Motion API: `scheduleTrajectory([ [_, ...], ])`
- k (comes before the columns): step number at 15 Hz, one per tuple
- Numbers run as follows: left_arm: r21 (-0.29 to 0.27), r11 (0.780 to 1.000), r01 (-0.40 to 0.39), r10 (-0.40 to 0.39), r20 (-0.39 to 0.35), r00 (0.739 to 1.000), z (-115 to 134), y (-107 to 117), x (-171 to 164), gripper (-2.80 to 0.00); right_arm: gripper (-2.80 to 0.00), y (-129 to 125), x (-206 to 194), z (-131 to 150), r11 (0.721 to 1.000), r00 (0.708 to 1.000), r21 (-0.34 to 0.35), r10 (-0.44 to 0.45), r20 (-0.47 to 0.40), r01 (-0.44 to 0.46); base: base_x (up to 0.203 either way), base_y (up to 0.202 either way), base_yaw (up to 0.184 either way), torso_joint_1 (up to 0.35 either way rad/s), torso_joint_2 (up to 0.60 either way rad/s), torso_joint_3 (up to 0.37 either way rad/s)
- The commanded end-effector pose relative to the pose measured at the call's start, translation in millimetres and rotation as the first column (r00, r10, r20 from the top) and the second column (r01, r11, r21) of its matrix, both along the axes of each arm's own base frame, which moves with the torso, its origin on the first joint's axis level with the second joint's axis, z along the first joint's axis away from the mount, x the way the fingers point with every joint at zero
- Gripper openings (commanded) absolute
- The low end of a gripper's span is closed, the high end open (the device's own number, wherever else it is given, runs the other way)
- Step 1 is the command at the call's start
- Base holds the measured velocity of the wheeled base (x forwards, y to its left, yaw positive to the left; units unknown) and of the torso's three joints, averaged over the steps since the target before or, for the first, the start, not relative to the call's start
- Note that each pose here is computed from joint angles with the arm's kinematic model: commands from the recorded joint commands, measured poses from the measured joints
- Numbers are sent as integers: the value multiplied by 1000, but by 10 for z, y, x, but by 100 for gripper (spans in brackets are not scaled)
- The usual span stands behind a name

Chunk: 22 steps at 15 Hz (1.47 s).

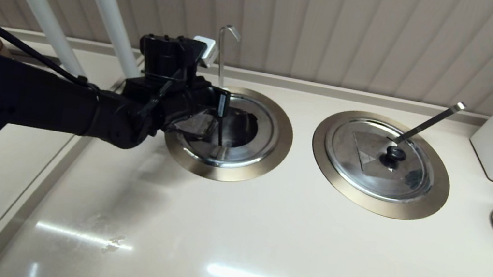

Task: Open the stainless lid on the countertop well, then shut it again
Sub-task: Stir with a spoon

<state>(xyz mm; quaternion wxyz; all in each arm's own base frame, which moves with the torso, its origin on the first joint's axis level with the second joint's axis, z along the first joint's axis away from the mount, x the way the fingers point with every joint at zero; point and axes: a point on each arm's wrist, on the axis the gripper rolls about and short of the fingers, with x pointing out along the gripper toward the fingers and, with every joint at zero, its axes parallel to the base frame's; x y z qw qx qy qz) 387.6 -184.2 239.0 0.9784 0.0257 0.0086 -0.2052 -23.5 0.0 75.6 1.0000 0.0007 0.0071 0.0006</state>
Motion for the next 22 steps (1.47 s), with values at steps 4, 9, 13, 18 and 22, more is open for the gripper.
scheduleTrajectory([
  [4, -99, 995, 2, 4, 59, 998, -85, -344, 118, -280, -280, 0, 1, 0, 1000, 1000, 0, 0, -2, 0, 0, 0, 0, 0, 0, 0],
  [9, -140, 990, -22, 9, -89, 996, -17, -294, -17, -280, -280, 0, 1, 0, 1000, 1000, 0, 0, -2, 0, 0, 0, 0, 0, 0, 0],
  [13, 8, 999, -42, 43, -127, 991, -103, -250, 1, -280, -280, 0, 1, 1, 1000, 1000, 0, 0, -1, 0, 0, 0, 0, 0, 0, 0],
  [18, 96, 985, -142, 147, -42, 988, -95, -315, 182, -280, -280, 0, 1, 1, 1000, 1000, 0, 0, -1, 0, 0, 0, 0, 0, 0, 0],
  [22, 122, 975, -187, 188, -1, 982, -216, -448, 430, -280, -280, 0, 1, 1, 1000, 1000, 0, 0, -1, 0, 0, 0, 0, 0, 0, 0],
])
